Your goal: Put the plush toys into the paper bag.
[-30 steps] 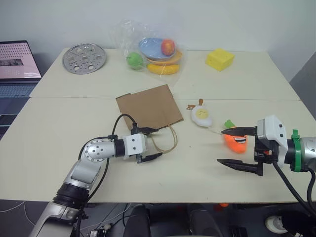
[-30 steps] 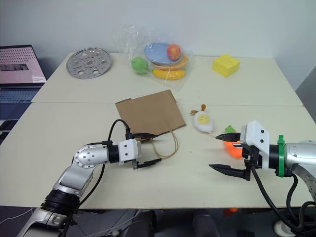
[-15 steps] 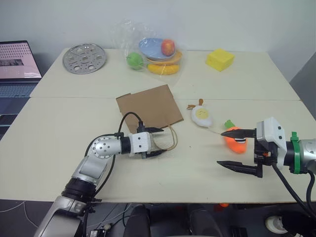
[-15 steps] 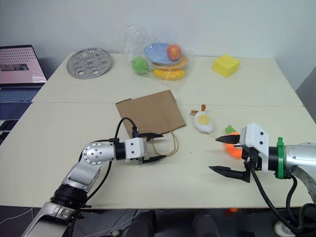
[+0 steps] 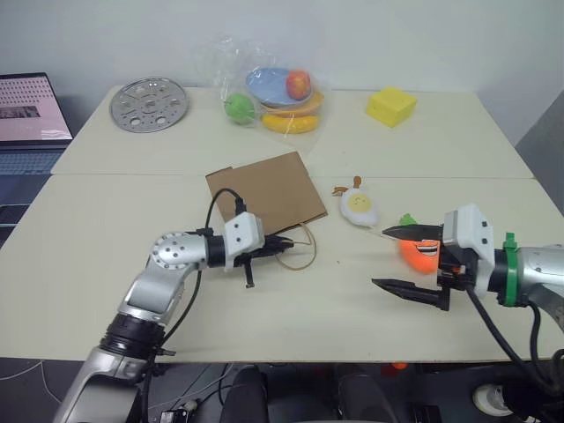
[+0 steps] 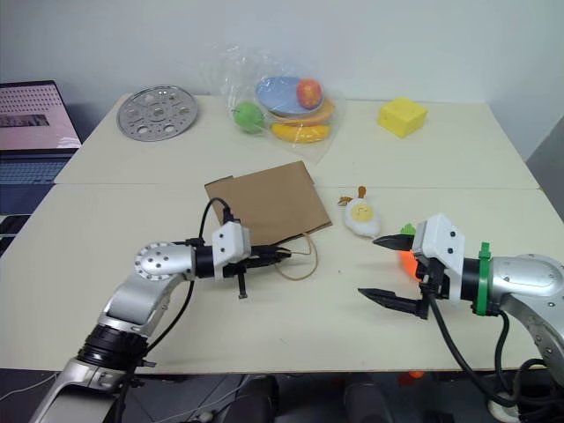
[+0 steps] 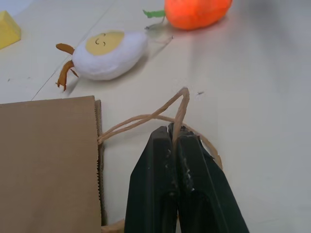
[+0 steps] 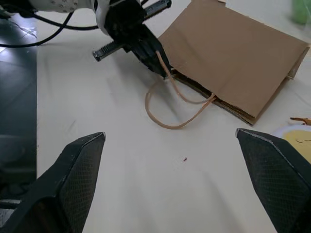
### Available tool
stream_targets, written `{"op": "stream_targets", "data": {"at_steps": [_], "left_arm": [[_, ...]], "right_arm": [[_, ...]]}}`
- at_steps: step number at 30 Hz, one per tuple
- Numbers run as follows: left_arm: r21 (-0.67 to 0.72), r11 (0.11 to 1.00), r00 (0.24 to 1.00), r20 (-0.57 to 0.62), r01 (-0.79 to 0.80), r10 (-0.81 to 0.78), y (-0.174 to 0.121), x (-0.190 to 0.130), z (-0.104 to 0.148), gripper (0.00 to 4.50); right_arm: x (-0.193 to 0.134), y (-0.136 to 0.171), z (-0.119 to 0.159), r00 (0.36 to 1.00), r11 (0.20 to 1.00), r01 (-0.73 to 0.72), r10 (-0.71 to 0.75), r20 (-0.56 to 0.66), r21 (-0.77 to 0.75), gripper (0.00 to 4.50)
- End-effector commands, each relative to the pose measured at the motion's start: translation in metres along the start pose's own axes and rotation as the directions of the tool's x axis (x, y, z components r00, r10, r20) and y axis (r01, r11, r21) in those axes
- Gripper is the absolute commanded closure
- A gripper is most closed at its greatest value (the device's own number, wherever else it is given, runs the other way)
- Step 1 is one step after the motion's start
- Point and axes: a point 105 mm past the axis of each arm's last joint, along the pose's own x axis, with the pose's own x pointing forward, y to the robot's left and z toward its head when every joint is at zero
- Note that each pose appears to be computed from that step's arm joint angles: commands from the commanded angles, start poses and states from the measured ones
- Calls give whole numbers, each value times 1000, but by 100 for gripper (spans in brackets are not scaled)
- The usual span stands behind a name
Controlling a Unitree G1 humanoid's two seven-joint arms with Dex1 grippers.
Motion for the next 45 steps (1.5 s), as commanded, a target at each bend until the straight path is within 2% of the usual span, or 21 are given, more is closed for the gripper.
{"op": "stream_targets", "data": {"at_steps": [1, 3, 6, 9, 13, 16, 20, 26, 30, 34, 41, 45], "left_arm": [[-89, 996, 994, 103, -14, 23, 17, -15, 36, 449], [-210, 977, 989, 146, 30, 1, 23, -25, 49, 449], [-292, 956, 981, 192, 34, 24, 32, -31, 59, 449], [-345, 938, 966, 250, 29, 63, 39, -33, 72, 450], [-367, 929, 959, 280, 57, 51, 36, -32, 81, 450], [-364, 929, 963, 266, 62, 39, 32, -30, 80, 450], [-365, 929, 963, 266, 60, 42, 29, -27, 80, 450], [-398, 917, 944, 314, 37, 99, 34, -26, 86, 450], [-407, 912, 924, 328, -50, 197, 52, -37, 91, 450], [-424, 895, 839, 429, -139, 334, 78, -60, 120, 450], [-302, 933, 770, 542, -195, 336, 89, -79, 177, 450], [-251, 945, 766, 559, -208, 317, 87, -78, 187, 450]], "right_arm": [[11, -2, 11, 999, 999, 23, -21, 35, -41, 0], [28, -1, 17, 997, 999, -1, 4, 76, -33, 0], [54, -1, 22, 993, 999, -16, 19, 116, -29, 0], [77, -2, 24, 990, 1000, -11, 13, 139, -16, 58], [108, -11, 27, 985, 999, 32, -34, 169, 15, 202], [123, -16, 29, 981, 998, 57, -63, 183, 39, 318], [151, -22, 27, 975, 991, 109, -123, 184, 83, 449], [191, -34, 15, 954, 959, 254, -270, 133, 128, 449], [207, -39, 1, 936, 938, 328, -339, 98, 113, 449], [214, -46, -21, 908, 896, 408, -418, 26, 175, 449], [216, -47, -34, 907, 873, 415, -420, -37, 256, 449], [217, -48, -35, 904, 863, 420, -425, -47, 280, 449]]}}
